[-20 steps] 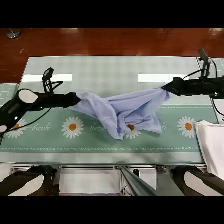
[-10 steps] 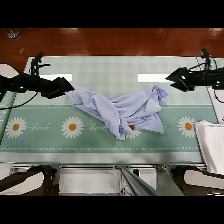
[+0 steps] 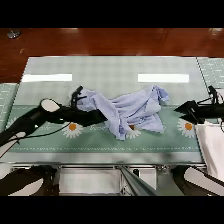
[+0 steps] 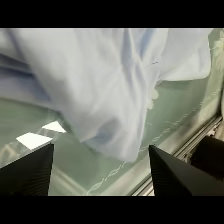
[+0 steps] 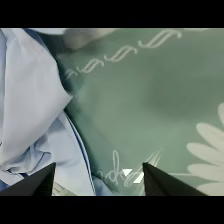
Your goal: Fold the shirts.
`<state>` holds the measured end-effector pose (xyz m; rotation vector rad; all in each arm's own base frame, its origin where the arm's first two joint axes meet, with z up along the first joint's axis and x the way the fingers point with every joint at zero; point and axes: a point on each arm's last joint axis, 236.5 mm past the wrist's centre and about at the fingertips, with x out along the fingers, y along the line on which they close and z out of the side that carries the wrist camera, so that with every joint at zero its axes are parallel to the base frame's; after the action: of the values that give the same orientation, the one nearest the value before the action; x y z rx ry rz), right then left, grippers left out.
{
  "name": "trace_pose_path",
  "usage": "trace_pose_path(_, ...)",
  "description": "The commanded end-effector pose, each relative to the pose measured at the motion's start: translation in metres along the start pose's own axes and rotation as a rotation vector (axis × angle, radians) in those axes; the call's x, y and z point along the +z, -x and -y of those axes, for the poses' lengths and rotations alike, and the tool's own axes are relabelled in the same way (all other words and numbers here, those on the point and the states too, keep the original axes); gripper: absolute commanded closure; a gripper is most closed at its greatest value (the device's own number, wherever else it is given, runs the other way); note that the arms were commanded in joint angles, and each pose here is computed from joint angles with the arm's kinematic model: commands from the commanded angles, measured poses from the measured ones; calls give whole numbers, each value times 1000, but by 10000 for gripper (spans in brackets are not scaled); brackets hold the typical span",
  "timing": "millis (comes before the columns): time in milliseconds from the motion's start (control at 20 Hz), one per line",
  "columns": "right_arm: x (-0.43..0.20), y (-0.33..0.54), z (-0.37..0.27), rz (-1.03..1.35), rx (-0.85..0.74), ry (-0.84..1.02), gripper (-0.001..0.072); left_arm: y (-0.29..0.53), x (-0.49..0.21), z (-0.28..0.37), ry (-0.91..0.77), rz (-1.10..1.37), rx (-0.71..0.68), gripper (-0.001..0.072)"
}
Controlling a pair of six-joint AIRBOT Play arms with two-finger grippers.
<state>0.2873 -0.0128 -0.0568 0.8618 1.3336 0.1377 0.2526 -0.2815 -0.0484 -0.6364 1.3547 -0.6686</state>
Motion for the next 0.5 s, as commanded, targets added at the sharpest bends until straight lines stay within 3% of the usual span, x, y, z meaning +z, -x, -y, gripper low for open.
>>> trace_pose_path(0,-25,-14,6,-13,23,-42,95,-39,-5,4,24,54,18,4)
trace_pose_path(150,-38,-21,10,-45,26,-66,95,-56,-9,14,4,8,10,8)
trace_pose_path(200,-43,-24,12,-56,28,-75,95,-59,-9,18,-1,-8,2,73)
trace_pose_path(250,-47,-26,13,-65,28,-87,95,-61,-9,24,-13,-25,-12,419)
trace_pose_path(300,-50,-27,13,-73,30,-102,95,-58,-7,33,-63,-37,-37,677)
trace_pose_path(450,-58,-32,8,-107,29,-95,95,-43,1,66,-156,-72,-126,680)
